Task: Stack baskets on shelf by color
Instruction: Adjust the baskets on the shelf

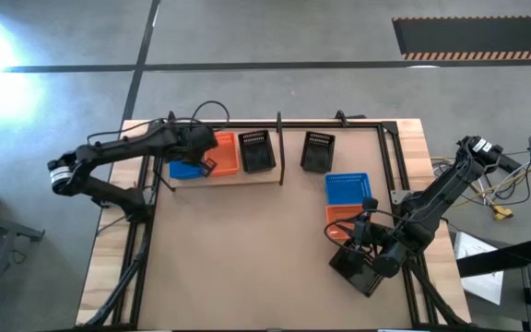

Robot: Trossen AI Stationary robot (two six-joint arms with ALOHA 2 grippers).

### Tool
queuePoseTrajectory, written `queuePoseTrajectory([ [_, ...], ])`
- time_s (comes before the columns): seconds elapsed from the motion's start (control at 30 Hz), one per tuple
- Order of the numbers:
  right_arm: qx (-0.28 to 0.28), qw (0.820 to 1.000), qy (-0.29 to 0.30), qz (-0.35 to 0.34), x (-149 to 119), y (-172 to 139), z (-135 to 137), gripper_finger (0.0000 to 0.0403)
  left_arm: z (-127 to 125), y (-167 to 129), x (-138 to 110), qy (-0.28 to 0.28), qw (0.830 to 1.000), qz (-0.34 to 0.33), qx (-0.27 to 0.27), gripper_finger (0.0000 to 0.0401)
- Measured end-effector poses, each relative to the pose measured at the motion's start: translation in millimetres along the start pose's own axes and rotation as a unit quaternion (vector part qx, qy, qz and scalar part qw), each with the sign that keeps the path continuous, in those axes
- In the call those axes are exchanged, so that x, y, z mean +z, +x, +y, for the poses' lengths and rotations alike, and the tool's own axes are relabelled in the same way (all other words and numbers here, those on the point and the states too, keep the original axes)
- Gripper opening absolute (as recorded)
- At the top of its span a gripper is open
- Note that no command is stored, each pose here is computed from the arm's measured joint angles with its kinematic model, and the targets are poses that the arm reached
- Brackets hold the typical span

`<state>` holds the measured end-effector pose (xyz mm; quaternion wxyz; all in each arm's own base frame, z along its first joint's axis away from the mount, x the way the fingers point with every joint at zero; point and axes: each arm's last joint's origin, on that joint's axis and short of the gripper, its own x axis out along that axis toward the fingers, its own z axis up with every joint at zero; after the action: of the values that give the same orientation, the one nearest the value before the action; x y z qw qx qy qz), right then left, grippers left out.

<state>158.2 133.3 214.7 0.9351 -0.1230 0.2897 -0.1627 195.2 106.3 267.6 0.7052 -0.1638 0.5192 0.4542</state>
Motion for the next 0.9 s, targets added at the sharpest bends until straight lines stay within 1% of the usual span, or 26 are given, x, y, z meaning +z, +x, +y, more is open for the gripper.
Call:
queuePoseTrajectory([
  [0.17, 0.0, 1.0, 0.0, 0.0, 0.0, 0.0, 0.0, 0.0047, 5.8, 33.4, 1.8, 0.025, 1.0, -0.01, 0.008, 0.0001],
  [0.27, 0.0, 1.0, 0.0, 0.0, 0.0, 0.0, 0.0, 0.0047, 7.3, 45.0, 4.5, 0.041, 0.999, -0.017, 0.01, 0.0001],
  [0.5, 0.0, 1.0, 0.001, 0.0, 0.0, 0.0, 0.1, 0.0047, 6.5, 44.7, 10.8, 0.071, 0.997, -0.025, 0.008, 0.0001],
  [0.77, 0.0, 1.0, 0.002, 0.0, 0.1, 0.0, 0.0, 0.0047, 6.7, 42.4, 12.5, 0.12, 0.992, -0.031, 0.006, 0.0001],
  [0.9, 0.0, 1.0, 0.002, 0.0, 0.1, 0.0, 0.0, 0.0047, 6.0, 43.4, 12.6, 0.133, 0.99, -0.035, 0.001, 0.0001],
])
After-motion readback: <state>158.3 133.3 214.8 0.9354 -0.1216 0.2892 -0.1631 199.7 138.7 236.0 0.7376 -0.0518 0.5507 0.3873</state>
